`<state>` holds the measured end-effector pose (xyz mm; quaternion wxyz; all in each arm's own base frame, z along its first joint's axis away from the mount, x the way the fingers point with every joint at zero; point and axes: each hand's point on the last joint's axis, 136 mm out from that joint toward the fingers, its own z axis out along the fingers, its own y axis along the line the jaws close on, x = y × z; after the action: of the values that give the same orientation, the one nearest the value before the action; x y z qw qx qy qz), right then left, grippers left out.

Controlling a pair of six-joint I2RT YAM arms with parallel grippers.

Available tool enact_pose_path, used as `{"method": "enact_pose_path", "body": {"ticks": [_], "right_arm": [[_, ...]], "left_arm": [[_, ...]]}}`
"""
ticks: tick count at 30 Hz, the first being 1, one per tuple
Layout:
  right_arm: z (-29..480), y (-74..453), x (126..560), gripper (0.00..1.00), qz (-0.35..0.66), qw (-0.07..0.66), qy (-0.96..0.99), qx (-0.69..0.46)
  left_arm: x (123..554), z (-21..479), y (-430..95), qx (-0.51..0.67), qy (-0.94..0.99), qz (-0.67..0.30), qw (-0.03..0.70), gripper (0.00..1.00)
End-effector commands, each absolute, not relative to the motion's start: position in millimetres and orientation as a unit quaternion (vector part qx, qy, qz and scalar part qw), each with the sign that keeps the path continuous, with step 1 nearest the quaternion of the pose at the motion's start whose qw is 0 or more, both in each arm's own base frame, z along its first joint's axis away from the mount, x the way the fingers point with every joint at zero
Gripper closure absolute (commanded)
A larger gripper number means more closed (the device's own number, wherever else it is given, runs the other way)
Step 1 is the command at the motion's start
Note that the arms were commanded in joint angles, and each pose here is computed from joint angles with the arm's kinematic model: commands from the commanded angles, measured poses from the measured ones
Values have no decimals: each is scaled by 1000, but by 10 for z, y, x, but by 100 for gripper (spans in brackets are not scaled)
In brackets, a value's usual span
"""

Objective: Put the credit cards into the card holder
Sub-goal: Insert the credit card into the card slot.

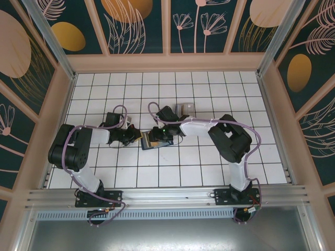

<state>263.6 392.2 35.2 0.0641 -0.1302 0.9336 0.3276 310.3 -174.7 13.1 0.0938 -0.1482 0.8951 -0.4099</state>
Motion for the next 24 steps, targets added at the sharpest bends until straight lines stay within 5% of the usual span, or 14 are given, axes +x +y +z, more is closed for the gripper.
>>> {"method": "enact_pose_path", "body": {"ticks": [1, 24], "right_arm": [[540, 3920, 2634, 63, 321, 87, 932, -142], [303, 3793, 2593, 63, 257, 94, 950, -150]], "left_arm": [[2891, -101, -1637, -178, 910, -369, 60, 100], [2878, -102, -1640, -178, 910, -370, 58, 100]]}}
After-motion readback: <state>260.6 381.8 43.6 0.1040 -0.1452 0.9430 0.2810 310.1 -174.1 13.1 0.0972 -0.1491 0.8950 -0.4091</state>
